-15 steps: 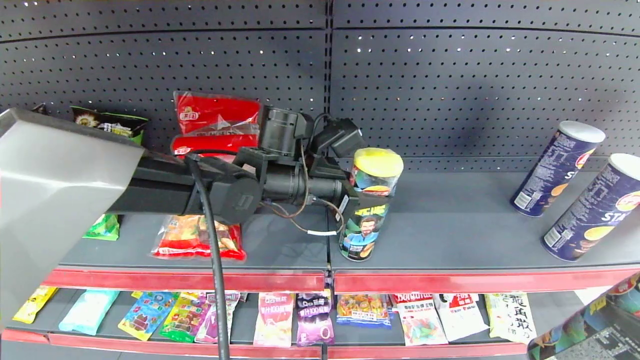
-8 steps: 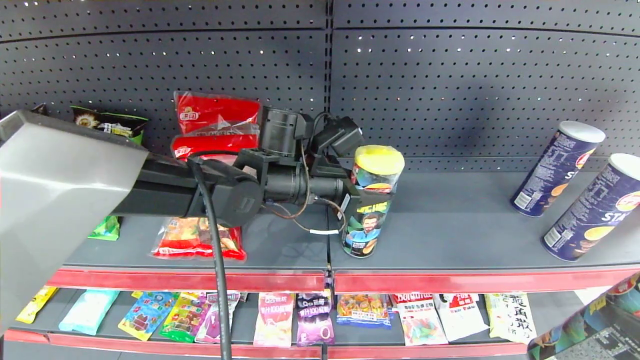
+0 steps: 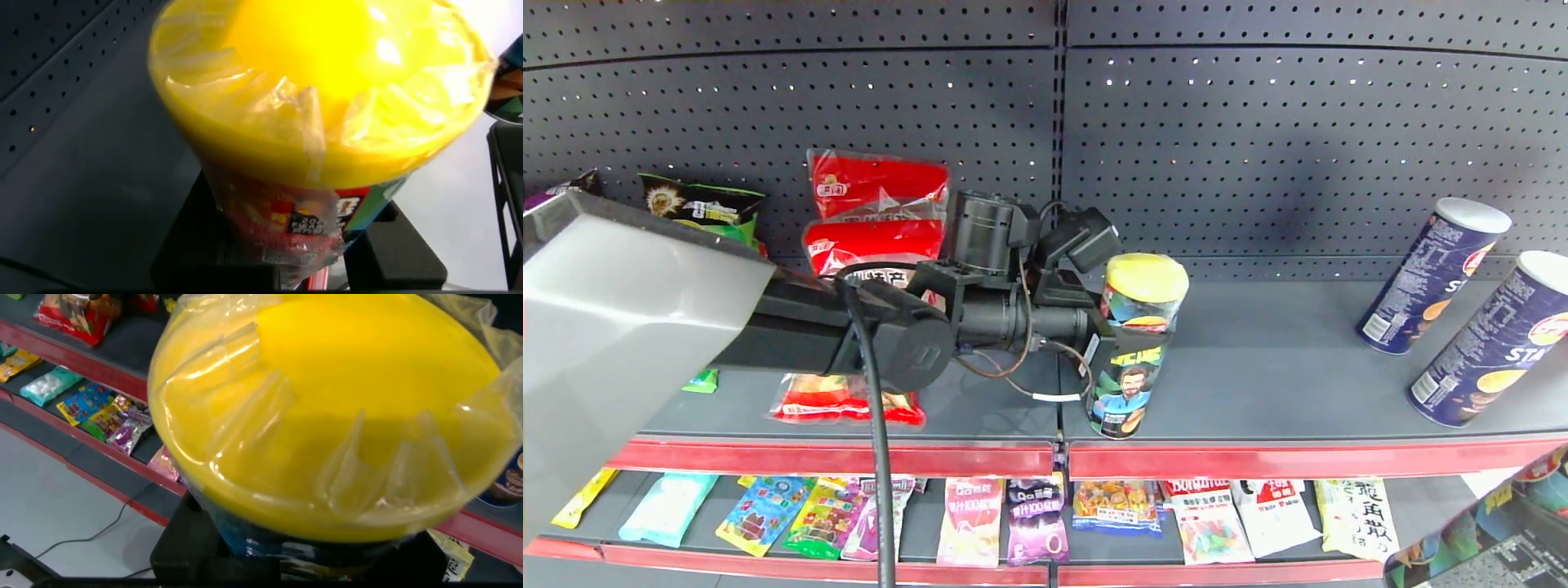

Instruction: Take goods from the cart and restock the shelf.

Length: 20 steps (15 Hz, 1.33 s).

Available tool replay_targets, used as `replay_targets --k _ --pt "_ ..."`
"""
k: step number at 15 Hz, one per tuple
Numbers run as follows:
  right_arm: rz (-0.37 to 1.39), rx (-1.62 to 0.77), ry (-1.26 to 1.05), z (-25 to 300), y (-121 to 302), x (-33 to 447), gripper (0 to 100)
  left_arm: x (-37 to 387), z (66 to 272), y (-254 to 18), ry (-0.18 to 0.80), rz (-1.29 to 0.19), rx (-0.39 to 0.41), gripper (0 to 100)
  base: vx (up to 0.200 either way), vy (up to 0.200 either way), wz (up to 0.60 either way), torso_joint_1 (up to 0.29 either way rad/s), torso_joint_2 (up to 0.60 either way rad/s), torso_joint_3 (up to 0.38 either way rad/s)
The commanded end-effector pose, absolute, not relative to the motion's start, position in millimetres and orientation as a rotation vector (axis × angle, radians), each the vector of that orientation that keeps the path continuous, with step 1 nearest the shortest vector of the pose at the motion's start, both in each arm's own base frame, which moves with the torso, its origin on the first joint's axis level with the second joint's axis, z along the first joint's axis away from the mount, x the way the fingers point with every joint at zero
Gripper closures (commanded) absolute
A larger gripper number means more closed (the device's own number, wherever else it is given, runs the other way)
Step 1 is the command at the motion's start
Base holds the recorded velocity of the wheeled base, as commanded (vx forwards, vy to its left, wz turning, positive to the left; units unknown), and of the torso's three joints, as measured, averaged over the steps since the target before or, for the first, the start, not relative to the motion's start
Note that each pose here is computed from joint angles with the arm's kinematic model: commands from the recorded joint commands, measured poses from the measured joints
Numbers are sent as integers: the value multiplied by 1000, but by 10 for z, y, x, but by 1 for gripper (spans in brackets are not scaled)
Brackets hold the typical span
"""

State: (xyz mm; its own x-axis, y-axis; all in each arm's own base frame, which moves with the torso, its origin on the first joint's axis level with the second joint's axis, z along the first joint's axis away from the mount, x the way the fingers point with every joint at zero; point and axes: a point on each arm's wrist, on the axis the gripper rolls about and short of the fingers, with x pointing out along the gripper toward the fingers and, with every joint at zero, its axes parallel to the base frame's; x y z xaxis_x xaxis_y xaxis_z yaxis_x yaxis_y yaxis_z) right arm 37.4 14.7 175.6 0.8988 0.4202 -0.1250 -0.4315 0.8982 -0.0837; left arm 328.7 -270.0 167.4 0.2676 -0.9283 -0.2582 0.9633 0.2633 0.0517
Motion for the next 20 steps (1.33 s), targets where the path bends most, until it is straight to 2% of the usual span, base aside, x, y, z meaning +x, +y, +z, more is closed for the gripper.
replay_targets --k 1,7,8,14,17,20 --pt "443 -111 107 1754 148 377 100 3254 1664 -2678 198 -1288 208 100 0 0 0 0 0 0" --pt "441 -111 107 1758 149 380 100 3210 1621 -2676 225 -1293 195 100 0 0 0 0 0 0" --pt "441 -111 109 1758 149 383 100 3193 1608 -2680 228 -1301 197 0 0 0 0 0 0 0" --pt "443 -112 112 1756 152 388 100 3171 1624 -2639 214 -1299 194 0 0 0 0 0 0 0" --pt "443 -111 108 1765 152 387 100 3034 1587 -2494 256 -1293 193 0 0 0 0 0 0 0" --pt "443 -112 112 1768 154 395 100 3014 1515 -2260 240 -1245 186 0 0 0 0 0 0 0"
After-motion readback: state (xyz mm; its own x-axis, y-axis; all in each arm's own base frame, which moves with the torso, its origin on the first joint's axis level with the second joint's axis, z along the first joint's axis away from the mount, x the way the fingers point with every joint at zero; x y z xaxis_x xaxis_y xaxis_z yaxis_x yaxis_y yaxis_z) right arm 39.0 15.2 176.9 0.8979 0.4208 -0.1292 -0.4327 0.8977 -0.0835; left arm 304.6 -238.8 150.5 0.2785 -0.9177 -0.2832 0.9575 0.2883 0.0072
